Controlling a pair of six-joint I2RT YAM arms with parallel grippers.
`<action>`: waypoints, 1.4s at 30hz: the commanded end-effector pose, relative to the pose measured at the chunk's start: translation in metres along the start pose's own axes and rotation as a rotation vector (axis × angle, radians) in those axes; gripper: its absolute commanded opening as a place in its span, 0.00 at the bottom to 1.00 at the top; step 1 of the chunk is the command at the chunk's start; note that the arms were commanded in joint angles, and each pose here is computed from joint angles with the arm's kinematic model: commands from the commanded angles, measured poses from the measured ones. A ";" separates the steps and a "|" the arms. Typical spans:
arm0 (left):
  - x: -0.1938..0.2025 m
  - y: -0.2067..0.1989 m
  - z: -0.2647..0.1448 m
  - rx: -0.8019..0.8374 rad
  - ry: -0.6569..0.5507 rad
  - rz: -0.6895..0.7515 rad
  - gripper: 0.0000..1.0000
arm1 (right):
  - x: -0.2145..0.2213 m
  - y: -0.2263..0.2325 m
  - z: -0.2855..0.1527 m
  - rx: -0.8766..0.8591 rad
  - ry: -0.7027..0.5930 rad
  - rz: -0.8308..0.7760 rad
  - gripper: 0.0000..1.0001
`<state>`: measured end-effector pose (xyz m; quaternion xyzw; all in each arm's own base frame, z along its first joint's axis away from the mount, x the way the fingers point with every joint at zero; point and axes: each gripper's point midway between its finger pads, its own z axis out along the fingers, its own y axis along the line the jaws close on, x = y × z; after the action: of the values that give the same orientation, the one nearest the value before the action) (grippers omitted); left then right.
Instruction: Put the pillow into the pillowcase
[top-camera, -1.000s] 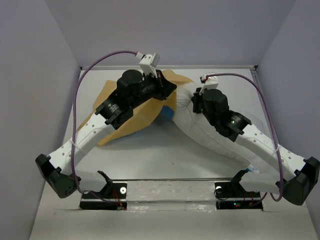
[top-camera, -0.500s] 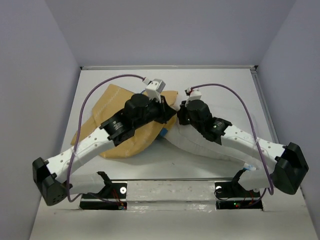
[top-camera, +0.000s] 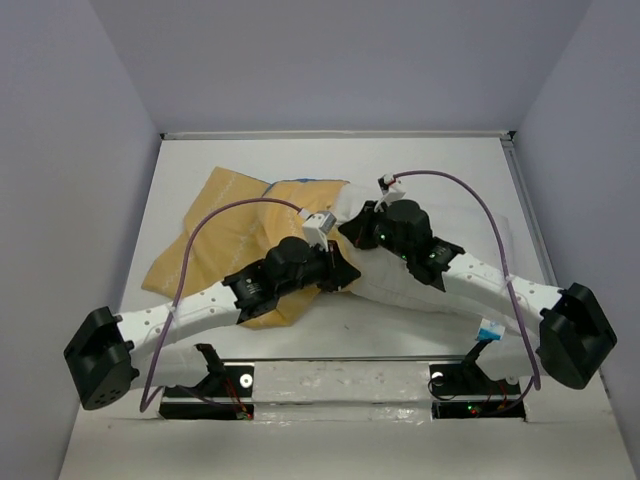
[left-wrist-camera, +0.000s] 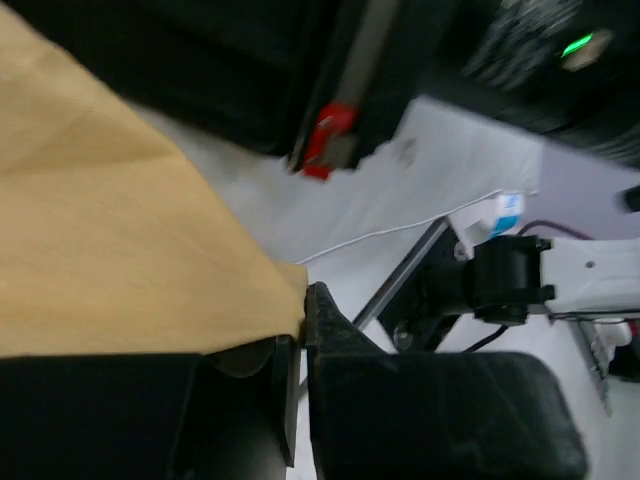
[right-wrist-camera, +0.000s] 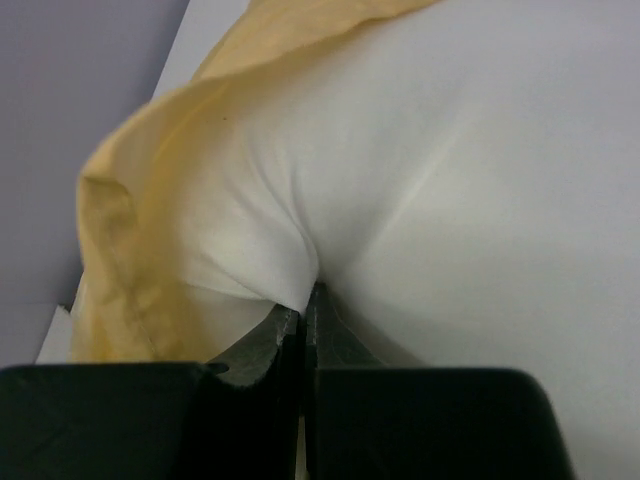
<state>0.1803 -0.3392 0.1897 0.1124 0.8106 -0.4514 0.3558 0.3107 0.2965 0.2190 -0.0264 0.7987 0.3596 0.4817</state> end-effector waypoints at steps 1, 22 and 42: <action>-0.096 -0.082 -0.047 0.203 -0.318 0.065 0.42 | 0.020 0.007 0.003 -0.117 -0.004 0.073 0.00; -0.165 0.045 -0.017 -0.381 -0.193 0.284 0.86 | 0.059 -0.020 -0.041 -0.106 0.043 0.019 0.00; -0.219 0.009 0.063 -0.248 -0.254 0.308 0.00 | 0.094 0.034 -0.042 -0.247 0.144 -0.088 0.00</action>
<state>0.3568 -0.3144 0.2354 0.1350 0.8438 -0.2096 0.4753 0.2405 0.2982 0.1762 -0.0905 0.7794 0.4251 0.4513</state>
